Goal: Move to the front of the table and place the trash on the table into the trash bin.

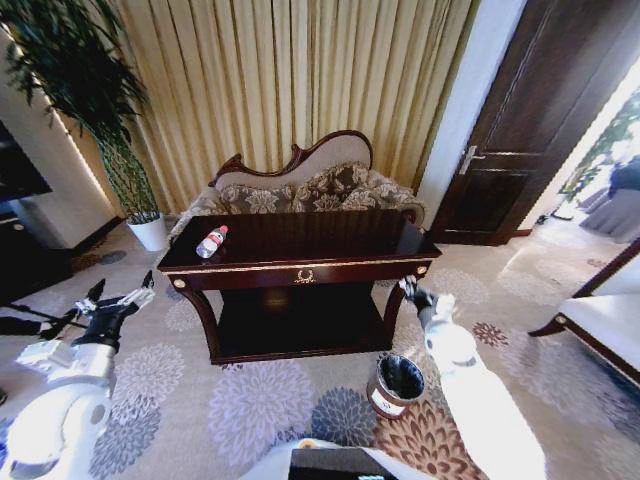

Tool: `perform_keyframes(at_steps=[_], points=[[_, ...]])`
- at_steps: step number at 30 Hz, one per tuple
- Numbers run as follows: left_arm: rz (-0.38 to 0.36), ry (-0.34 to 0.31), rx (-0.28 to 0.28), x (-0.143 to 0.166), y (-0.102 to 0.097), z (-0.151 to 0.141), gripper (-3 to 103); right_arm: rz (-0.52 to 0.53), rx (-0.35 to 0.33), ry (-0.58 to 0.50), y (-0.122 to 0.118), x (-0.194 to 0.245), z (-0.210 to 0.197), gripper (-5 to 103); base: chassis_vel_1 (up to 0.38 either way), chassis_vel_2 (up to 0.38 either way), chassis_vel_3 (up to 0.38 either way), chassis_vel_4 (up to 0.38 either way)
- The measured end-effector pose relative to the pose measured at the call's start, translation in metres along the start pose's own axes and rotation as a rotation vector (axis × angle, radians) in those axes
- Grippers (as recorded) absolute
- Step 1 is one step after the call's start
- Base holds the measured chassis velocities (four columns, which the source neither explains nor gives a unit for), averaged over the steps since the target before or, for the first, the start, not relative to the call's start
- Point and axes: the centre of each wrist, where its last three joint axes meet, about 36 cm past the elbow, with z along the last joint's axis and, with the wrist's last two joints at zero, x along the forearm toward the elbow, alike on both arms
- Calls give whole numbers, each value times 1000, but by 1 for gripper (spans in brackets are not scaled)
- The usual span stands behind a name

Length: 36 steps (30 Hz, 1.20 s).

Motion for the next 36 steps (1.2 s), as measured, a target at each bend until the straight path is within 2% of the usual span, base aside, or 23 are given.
perform_keyframes(at_steps=[2, 3, 6, 15, 17, 18, 20, 25, 27, 32, 34, 35, 36], points=[[1, 0, 2, 0, 0, 1, 100, 20, 6, 37, -4, -5, 15, 2, -76, 54, 72, -40], [0, 0, 5, -1, 0, 2, 100, 51, 21, 103, -10, -14, 41, 0, -76, 48, 86, -62], [-1, -2, 10, -3, 0, 4, 100, 102, 78, 187, -16, -30, 74, 0, 0, 0, 0, 0], [-1, -8, 13, -5, 0, 3, 100, 147, 184, 268, -21, -48, 98, 0, 0, 0, 0, 0], [-8, -4, 14, -5, 2, 4, 100, 159, 237, 326, -23, -41, 119, 0, 0, 0, 0, 0], [-8, -4, 14, -5, 2, 4, 100, 159, 237, 326, -23, -41, 119, 0, 0, 0, 0, 0], [-11, -1, 16, -5, 3, 5, 100, 172, 280, 364, -24, -33, 137, 0, 0, 0, 0, 0], [-11, -1, 20, -6, 3, 6, 100, 163, 270, 420, -14, -20, 158, 0, 0, 0, 0, 0], [-7, -5, 22, -7, 2, 6, 100, 137, 229, 438, 3, -13, 167, 0, 0, 0, 0, 0], [-4, -12, 22, -9, 2, 4, 100, 113, 202, 441, 20, -12, 170, -1, 0, 0, 0, 0], [-4, -11, 21, -10, 2, 3, 100, 102, 187, 432, 29, -15, 168, 9, 0, 0, 0, 0], [-4, -11, 21, -10, 2, 3, 100, 102, 187, 432, 29, -15, 168, 9, 0, 0, 0, 0], [-5, -10, 21, -9, 2, 4, 100, 100, 184, 427, 31, -17, 167, 15, 0, 0, 0, 0]])
